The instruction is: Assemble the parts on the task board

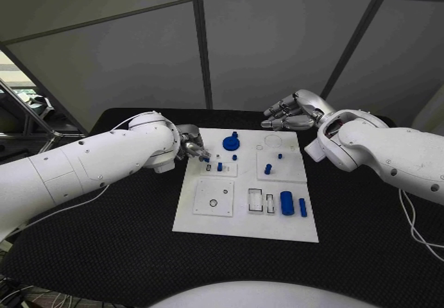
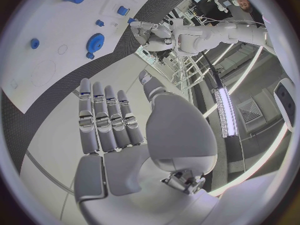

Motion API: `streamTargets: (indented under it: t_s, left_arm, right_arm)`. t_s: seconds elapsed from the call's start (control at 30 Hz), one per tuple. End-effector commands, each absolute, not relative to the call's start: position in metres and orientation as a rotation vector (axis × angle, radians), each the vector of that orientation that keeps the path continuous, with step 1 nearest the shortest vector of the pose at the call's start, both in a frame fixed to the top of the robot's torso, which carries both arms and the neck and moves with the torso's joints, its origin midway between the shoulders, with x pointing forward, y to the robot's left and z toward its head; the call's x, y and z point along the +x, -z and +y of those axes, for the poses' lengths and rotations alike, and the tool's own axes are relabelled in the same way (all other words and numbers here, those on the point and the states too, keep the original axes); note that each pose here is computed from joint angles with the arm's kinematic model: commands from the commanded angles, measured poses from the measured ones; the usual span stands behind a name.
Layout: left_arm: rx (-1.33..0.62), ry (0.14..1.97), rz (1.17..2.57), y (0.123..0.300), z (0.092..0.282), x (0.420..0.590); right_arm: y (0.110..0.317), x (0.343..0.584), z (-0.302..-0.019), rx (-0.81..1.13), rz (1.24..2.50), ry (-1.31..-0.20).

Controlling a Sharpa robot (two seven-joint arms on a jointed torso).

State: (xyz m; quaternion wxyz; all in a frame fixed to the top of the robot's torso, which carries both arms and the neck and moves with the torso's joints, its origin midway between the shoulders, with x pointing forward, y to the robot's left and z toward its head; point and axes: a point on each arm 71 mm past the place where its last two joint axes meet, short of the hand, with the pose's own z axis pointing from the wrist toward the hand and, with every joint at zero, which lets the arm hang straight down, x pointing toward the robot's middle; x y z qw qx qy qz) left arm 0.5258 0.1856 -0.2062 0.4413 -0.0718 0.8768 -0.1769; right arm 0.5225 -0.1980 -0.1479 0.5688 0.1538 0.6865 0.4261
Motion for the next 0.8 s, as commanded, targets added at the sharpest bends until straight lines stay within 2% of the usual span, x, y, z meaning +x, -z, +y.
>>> streamTargets:
  t_s: [0.03,0.8]
  left_arm:
    - [-0.129,0.438,2.122,0.205,0.182,0.525]
    - [-0.031,0.411,2.247,0.217,0.175,0.520]
  right_arm:
    - [0.146,0.522,-0.198,0.358,1.609,-1.016]
    - [0.146,0.522,-0.197,0.357,1.611,-1.019]
